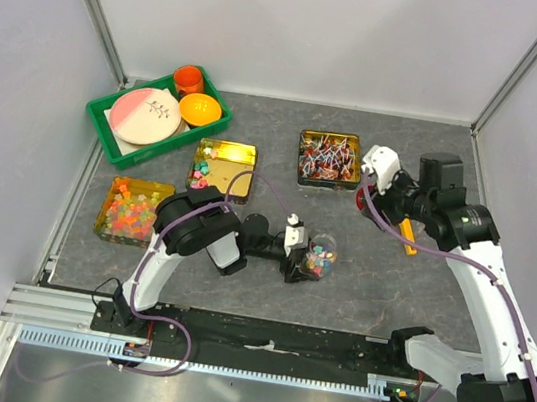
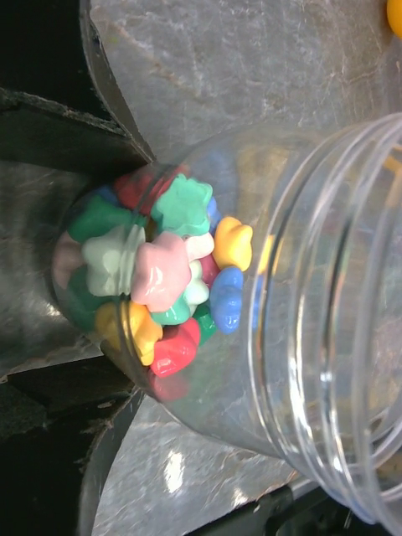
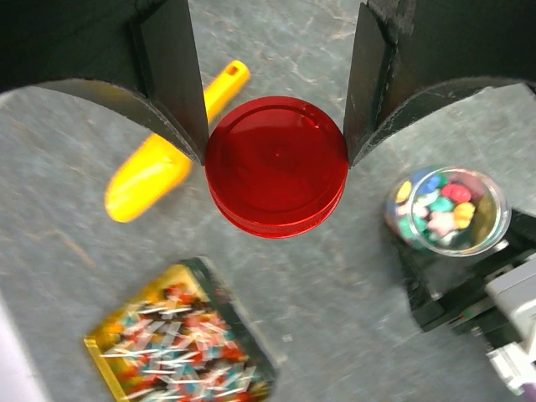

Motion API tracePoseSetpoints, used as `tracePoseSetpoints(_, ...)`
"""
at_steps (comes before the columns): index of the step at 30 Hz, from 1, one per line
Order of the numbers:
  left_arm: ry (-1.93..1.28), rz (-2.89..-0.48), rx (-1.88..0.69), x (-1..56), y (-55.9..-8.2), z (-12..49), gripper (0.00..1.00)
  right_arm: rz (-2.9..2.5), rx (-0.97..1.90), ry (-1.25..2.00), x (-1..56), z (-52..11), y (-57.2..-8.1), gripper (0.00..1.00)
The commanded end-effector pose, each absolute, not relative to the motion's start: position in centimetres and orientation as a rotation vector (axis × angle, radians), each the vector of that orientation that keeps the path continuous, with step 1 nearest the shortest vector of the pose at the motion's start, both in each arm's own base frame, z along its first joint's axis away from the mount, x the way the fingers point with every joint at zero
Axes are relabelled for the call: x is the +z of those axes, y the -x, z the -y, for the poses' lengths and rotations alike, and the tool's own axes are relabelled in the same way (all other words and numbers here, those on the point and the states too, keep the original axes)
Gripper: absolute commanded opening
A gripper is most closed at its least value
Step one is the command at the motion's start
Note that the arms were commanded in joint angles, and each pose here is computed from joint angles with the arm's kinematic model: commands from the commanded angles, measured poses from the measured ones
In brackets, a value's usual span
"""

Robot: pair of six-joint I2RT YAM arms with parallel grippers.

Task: Pack the candies
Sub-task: Close the bottle lid on the packing bottle.

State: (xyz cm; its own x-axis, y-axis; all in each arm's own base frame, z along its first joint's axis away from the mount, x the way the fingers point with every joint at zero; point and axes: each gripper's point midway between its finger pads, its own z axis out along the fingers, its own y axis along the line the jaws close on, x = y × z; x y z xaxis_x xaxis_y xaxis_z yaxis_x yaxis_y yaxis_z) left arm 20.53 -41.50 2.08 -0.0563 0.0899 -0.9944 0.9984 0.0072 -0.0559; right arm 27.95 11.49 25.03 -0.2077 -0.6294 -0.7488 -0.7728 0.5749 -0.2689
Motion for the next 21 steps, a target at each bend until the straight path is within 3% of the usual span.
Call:
tracePoseSetpoints(1,-1.258,-1.047,-1.148,5.7,-19.7,41.5,0.73,-1.954,0.315,1.242,22.3,-13.7,-26.5,0.52)
tracePoseSetpoints(21,-1.249,-1.079,-1.095,5.0,-20.6,41.9,0.73,-2.052,0.513,1.633,15.6,-19.3,-21.9,0.53)
